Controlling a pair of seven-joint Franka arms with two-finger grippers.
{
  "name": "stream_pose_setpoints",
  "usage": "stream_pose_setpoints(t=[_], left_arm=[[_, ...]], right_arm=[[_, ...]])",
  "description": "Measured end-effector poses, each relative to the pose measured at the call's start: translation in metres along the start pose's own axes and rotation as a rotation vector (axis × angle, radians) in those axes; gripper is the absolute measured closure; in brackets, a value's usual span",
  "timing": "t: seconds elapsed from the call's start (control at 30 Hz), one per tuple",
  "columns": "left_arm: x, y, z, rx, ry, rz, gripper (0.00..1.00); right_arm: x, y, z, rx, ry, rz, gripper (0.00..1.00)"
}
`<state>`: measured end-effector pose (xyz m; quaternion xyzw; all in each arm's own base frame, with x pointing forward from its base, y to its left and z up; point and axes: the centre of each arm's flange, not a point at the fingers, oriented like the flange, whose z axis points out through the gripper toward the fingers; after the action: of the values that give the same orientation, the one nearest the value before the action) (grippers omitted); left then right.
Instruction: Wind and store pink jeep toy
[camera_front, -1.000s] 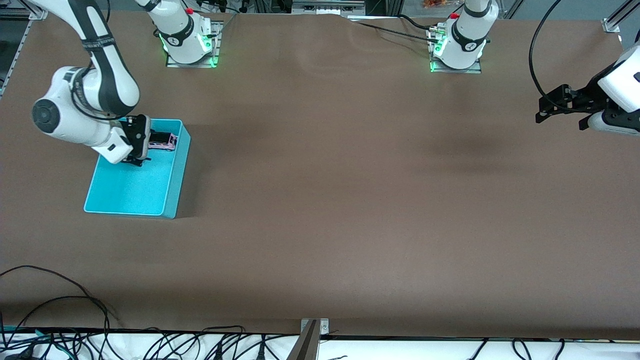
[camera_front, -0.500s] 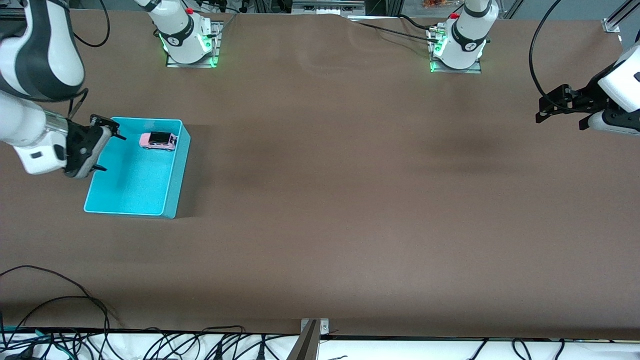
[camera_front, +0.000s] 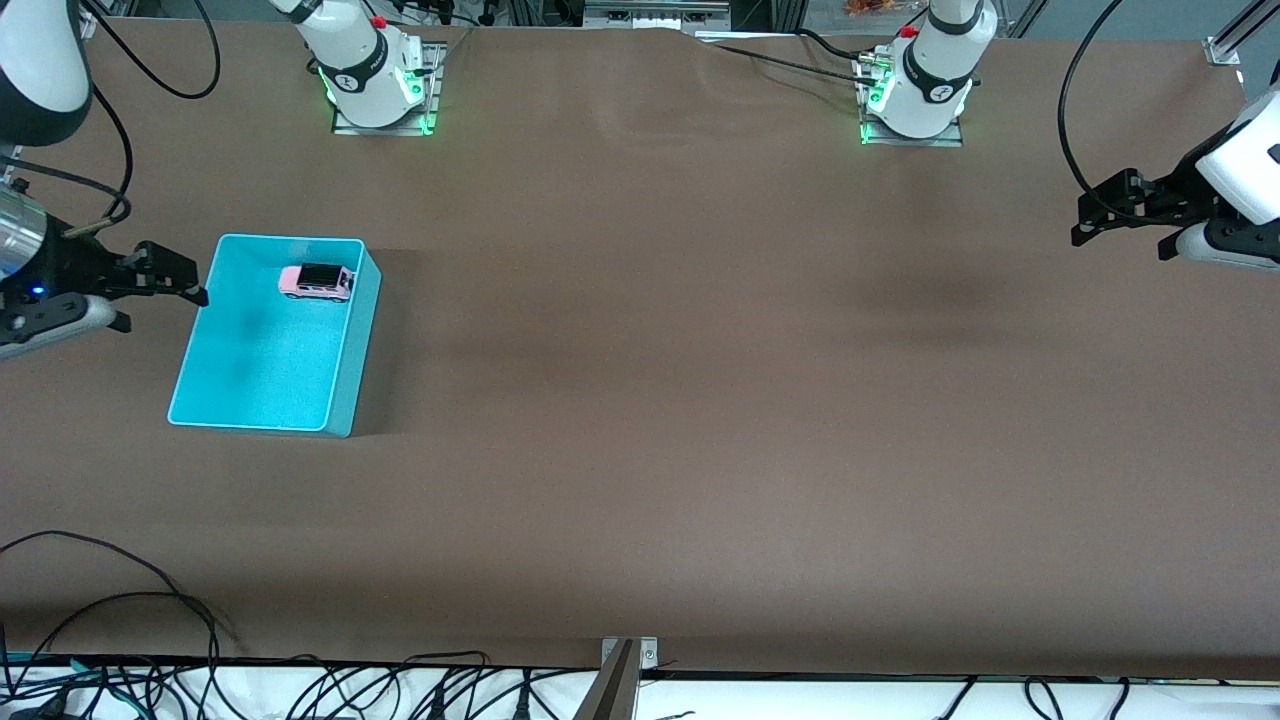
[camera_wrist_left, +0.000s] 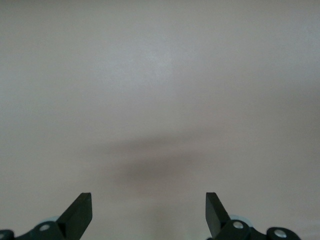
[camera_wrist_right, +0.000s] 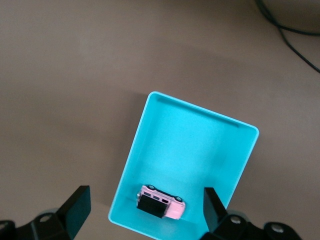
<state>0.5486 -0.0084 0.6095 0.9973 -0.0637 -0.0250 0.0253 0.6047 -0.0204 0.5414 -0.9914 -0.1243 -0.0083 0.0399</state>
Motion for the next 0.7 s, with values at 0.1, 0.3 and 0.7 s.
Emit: stream_pose_setpoints(t=[0.1,0.3,0.7], left_arm=[[0.000,0.000,0.000,0.000,0.000,0.000,0.00],[0.000,0.000,0.000,0.000,0.000,0.000,0.00],[0.000,0.000,0.000,0.000,0.000,0.000,0.00]], right_arm=[[0.002,0.002,-0.014,-0.032,0.021,0.081,0.00],[0.002,0.007,-0.038,-0.103,0.034,0.119,0.00],[-0.030,-0.006,-0.077,-0.098,-0.018,0.149,0.00]])
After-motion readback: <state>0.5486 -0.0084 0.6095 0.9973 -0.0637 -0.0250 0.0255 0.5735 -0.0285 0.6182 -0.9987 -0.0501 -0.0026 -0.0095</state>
